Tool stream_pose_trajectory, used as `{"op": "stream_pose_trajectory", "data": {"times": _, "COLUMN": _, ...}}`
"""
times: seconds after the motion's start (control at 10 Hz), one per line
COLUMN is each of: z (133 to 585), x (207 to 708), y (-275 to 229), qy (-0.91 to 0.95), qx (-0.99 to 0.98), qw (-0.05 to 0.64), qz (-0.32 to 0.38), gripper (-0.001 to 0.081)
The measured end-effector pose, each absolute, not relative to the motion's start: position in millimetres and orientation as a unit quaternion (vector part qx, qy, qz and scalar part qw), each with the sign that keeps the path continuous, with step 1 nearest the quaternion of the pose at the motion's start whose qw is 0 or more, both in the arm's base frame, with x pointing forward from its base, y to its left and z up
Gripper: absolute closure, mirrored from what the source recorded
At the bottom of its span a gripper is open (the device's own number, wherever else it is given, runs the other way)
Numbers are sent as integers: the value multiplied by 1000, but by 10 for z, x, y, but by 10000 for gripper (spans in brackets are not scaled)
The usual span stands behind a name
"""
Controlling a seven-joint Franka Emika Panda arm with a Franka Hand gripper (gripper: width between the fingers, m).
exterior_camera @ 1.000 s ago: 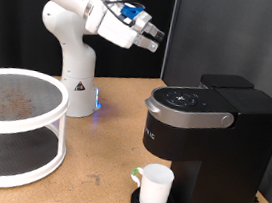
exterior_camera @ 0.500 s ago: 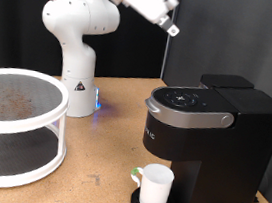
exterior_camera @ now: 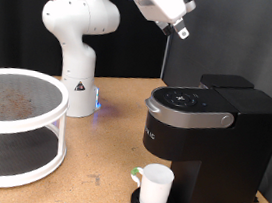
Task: Make a cup of coffee with the keurig machine
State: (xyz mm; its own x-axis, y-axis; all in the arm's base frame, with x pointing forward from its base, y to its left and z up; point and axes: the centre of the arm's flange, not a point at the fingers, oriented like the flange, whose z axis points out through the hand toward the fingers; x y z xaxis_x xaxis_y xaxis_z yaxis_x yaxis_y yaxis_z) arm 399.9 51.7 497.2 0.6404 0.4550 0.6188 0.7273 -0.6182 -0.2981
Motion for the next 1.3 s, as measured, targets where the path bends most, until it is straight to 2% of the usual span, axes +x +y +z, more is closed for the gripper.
{"op": "stream_pose_trajectory", "data": {"times": 0.3, "z": 5185, "x": 4110, "y": 742, "qy": -435, "qx": -863, "qw": 145, "qz": -211, "gripper": 3}}
{"op": "stream_pose_trajectory", "data": {"times": 0.5, "z": 5288, "x": 4294, "y": 813, "qy": -444, "qx": -867, "qw": 127, "qz": -184, "gripper": 3}}
{"op": "stream_pose_trajectory", "data": {"times": 0.9, "z": 5276, "x": 4754, "y": 816, "qy": -430, "qx": -881, "qw": 153, "qz": -124, "gripper": 3}}
{"op": "stream_pose_trajectory", "data": {"times": 1.1, "z": 5283, "x": 4778, "y": 824, "qy": -433, "qx": -877, "qw": 128, "qz": -164, "gripper": 3}}
{"op": "stream_pose_trajectory", "data": {"times": 1.2, "z": 5281, "x": 4820, "y": 852, "qy": -426, "qx": -877, "qw": 92, "qz": -202, "gripper": 3}}
{"op": "stream_pose_trajectory", "data": {"times": 1.3, "z": 5253, "x": 4838, "y": 900, "qy": -423, "qx": -879, "qw": 67, "qz": -210, "gripper": 3}}
